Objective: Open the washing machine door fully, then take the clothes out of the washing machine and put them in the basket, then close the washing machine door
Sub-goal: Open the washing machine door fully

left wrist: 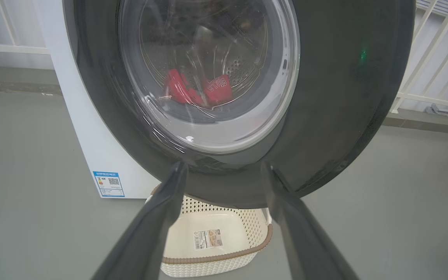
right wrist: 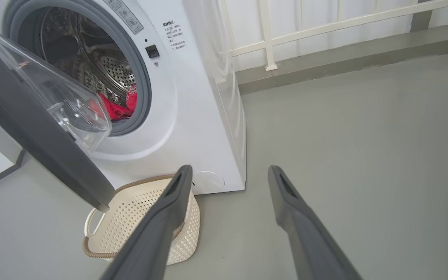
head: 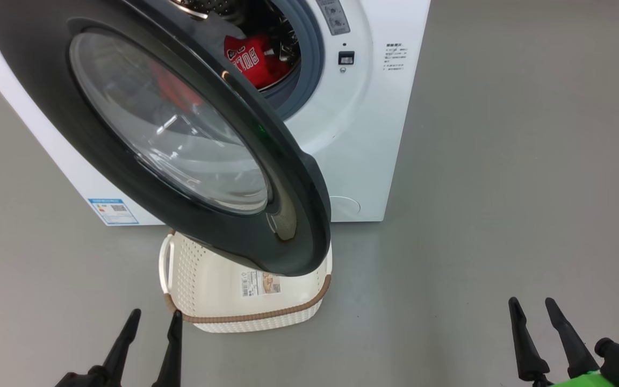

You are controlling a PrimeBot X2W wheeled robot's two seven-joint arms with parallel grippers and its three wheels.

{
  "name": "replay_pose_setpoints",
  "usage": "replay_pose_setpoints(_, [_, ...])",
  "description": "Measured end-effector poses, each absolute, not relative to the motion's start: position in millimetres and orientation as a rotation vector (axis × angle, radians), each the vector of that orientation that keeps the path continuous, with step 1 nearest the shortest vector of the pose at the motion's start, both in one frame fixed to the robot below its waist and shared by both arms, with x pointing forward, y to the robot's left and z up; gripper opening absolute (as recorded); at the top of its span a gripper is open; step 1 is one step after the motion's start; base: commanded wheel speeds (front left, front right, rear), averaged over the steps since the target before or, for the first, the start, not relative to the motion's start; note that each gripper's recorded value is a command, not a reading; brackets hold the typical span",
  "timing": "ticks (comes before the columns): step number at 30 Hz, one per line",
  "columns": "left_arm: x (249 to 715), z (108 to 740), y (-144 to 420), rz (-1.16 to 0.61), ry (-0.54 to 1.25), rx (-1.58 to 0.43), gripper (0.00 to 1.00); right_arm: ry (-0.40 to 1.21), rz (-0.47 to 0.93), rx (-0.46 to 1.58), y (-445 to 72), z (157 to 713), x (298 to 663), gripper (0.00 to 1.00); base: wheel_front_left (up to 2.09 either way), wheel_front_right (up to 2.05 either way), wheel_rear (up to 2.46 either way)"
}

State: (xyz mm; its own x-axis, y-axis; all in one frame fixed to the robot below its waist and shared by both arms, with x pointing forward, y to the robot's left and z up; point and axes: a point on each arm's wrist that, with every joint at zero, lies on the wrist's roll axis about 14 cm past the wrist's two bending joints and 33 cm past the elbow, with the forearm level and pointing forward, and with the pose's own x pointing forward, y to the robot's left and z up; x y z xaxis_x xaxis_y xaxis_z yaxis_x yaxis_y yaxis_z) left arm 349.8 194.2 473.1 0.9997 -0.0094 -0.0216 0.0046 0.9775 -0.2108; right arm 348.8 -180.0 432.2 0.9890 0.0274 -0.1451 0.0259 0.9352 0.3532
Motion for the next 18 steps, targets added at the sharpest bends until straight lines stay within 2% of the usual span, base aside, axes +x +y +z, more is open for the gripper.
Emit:
replay_pose_setpoints(1, [350, 473, 194, -0.006, 0.023, -0.212, 1.0, 0.145, -0.002, 0.382, -179, 433, 350, 1.0, 0.0, 0.0, 0.0])
replay_pose_setpoints(2, [349, 472, 195, -0.005, 0.025, -0.212, 1.0, 0.134, 0.008, 0.44, -172, 437, 355, 0.48, 0.0, 0.0, 0.0])
replay_pose_setpoints(3, [349, 472, 195, -0.005, 0.026, -0.212, 1.0, 0.121, 0.014, 0.484, -167, 441, 359, 0.08, 0.0, 0.0, 0.0])
replay_pose_setpoints(4, [349, 472, 195, -0.004, 0.028, -0.213, 1.0, 0.102, 0.017, 0.536, -162, 447, 364, 0.0, 0.0, 0.0, 0.0])
replay_pose_setpoints(12, [348, 464, 187, -0.019, 0.055, -0.219, 1.0, -0.067, 0.189, 0.883, -116, 523, 426, 0.0, 0.0, 0.0, 0.0])
replay_pose_setpoints(18, [345, 459, 185, -0.015, 0.072, -0.232, 1.0, -0.021, 0.354, 1.136, -81, 557, 460, 0.0, 0.0, 0.0, 0.0])
